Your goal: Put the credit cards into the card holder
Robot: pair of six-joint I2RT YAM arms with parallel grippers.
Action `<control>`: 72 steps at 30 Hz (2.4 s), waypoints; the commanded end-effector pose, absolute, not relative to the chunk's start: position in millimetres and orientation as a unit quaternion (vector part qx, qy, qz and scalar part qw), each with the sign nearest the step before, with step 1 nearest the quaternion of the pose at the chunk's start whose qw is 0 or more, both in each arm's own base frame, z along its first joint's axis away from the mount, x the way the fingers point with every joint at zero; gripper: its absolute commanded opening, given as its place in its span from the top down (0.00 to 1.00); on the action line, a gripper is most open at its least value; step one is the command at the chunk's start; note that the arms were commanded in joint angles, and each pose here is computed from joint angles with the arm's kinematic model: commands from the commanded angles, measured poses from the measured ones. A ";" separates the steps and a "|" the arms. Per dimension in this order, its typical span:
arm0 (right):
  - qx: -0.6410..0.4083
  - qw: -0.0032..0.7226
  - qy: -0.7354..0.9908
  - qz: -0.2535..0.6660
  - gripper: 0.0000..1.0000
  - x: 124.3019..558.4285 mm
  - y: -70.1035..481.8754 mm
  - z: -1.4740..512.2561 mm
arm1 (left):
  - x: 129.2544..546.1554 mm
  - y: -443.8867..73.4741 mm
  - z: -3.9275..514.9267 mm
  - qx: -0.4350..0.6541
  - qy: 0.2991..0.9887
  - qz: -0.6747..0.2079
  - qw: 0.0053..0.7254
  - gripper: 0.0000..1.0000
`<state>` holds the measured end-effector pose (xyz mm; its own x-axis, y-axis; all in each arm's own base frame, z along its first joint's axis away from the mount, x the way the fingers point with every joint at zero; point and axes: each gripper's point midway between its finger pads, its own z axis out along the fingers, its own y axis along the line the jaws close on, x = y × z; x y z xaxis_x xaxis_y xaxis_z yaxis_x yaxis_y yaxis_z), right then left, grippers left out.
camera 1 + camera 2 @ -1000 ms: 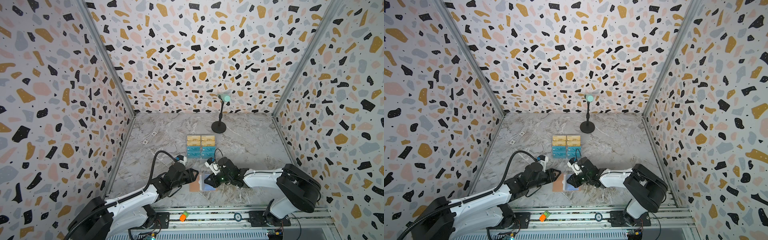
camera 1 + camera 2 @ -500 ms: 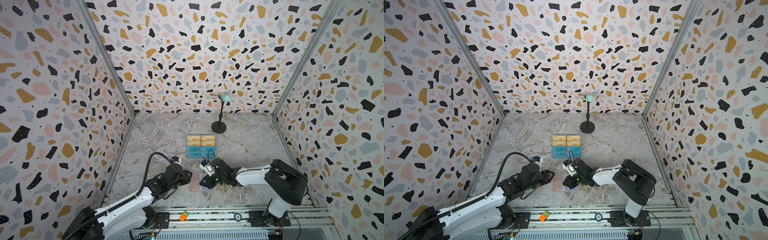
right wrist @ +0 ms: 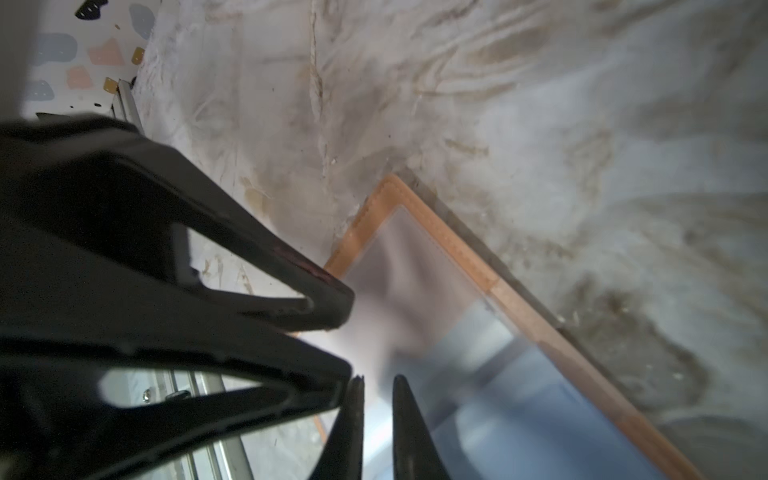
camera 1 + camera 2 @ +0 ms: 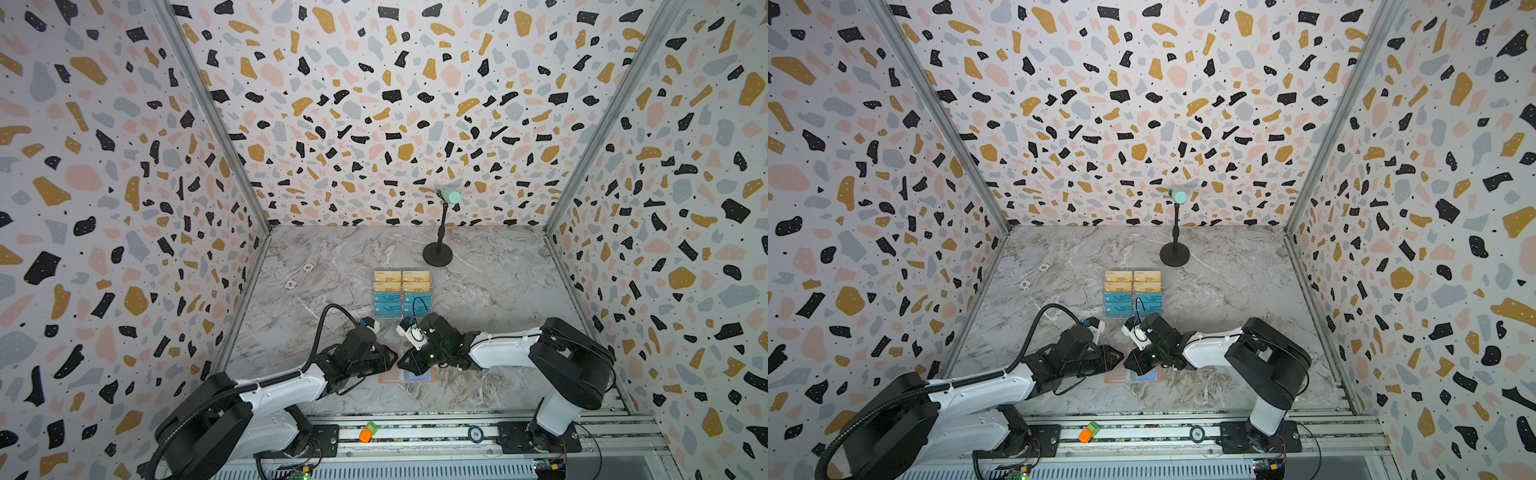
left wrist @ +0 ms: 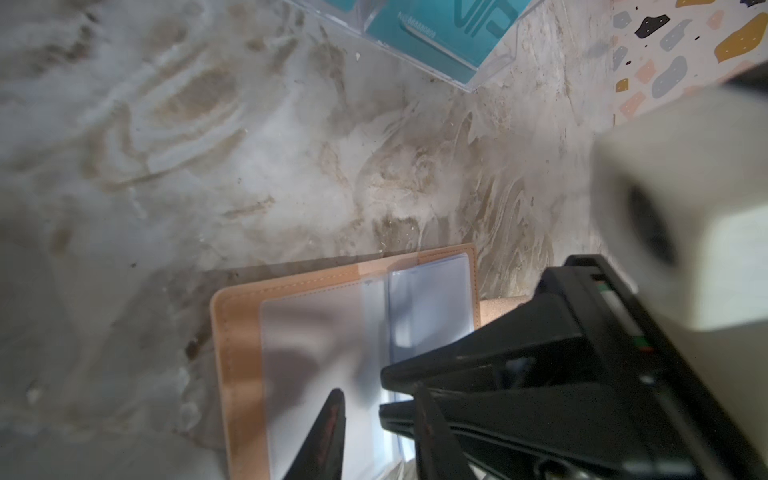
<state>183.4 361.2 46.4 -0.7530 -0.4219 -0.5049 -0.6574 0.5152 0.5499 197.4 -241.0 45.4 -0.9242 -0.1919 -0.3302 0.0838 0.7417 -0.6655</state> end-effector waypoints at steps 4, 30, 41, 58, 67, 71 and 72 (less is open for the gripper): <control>-0.343 0.236 0.837 0.354 0.73 229.3 359.6 103.2 | 197.9 -244.2 39.8 -0.033 0.908 -0.369 0.196 0.69; -0.485 0.251 0.794 0.269 0.66 336.9 321.8 144.1 | 235.6 -208.9 113.5 -0.037 0.892 -0.348 0.286 0.62; -0.521 0.251 0.784 0.226 0.68 341.8 319.2 118.0 | 234.8 -198.7 113.7 -0.040 0.887 -0.355 0.292 0.61; -0.541 0.236 0.786 0.184 0.66 356.2 319.4 92.9 | 231.4 -198.6 113.3 -0.046 0.880 -0.374 0.289 0.60; -0.551 0.235 0.783 0.166 0.61 359.2 322.5 86.5 | 230.4 -197.3 112.8 -0.046 0.881 -0.373 0.289 0.60; -0.554 0.229 0.784 0.163 0.61 358.3 323.4 81.3 | 230.5 -197.0 110.6 -0.046 0.881 -0.372 0.288 0.60; -0.555 0.226 0.784 0.160 0.61 358.0 323.5 78.8 | 230.3 -197.1 109.5 -0.046 0.882 -0.372 0.287 0.60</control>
